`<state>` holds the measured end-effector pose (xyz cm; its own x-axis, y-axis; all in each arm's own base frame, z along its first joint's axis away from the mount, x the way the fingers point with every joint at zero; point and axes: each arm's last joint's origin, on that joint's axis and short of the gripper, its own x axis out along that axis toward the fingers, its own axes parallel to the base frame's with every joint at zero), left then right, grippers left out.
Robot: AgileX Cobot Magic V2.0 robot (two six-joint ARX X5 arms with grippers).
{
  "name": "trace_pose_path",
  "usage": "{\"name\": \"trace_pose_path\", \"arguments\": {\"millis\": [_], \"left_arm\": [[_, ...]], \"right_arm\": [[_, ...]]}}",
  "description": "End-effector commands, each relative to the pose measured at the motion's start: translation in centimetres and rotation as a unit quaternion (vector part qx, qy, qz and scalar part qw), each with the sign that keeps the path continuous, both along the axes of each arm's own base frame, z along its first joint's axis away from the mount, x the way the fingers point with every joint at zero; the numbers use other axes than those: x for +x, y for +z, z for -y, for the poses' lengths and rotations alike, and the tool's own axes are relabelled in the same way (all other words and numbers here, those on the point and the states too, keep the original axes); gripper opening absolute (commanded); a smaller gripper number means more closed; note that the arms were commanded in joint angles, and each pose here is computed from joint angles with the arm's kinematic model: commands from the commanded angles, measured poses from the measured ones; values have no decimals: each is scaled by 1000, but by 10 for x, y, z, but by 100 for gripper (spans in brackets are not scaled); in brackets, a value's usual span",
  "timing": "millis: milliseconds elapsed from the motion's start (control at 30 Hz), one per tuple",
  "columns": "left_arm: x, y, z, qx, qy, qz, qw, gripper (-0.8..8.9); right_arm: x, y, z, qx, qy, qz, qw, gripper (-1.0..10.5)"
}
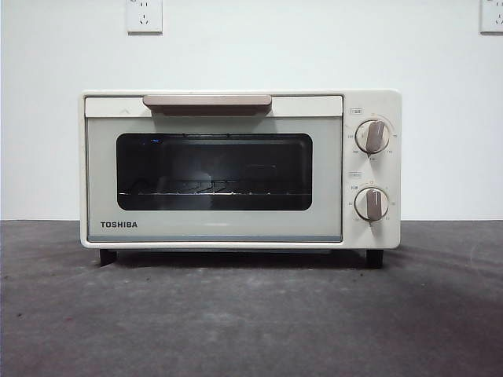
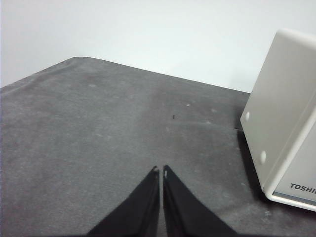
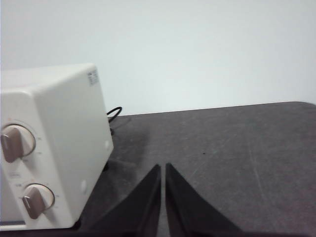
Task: The left arm flap open the oven, the right arm pick bread and place it into oven, the left arm flap close the oven
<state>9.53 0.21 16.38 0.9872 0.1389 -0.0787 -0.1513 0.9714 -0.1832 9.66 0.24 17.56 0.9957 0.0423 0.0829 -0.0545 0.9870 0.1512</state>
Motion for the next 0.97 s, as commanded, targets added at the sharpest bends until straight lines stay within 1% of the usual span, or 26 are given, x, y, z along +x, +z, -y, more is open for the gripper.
{"name": "trace_pose_path", "arguments": {"millis": [33, 300, 400, 467, 600, 667, 767, 967], "left_arm": [[1, -6, 0, -2, -1, -5, 1000, 17], [1, -6, 0, -2, -1, -4, 1000, 17], [1, -3, 0, -4, -2, 2, 1000, 17], [1, 2, 0, -20, -2, 7, 1000, 17], [1, 13, 2, -58, -11, 14, 998, 18], [1, 23, 3, -80, -15, 20, 997, 18], [1, 41, 5, -89, -23, 26, 995, 18], [7, 94, 7, -104, -37, 29, 993, 18]], "right_arm": [[0, -1, 0, 19, 2, 2, 1000, 11], [0, -1, 0, 27, 4, 1, 1000, 11], [0, 1, -1, 38, 25, 3, 999, 11], [-1, 5, -2, 58, 35, 3, 998, 11], [-4, 15, -2, 82, 39, 4, 996, 11], [-6, 24, -2, 94, 40, 7, 995, 11], [-8, 41, -2, 112, 44, 0, 993, 11], [-14, 90, -4, 108, 82, -26, 990, 11]]}}
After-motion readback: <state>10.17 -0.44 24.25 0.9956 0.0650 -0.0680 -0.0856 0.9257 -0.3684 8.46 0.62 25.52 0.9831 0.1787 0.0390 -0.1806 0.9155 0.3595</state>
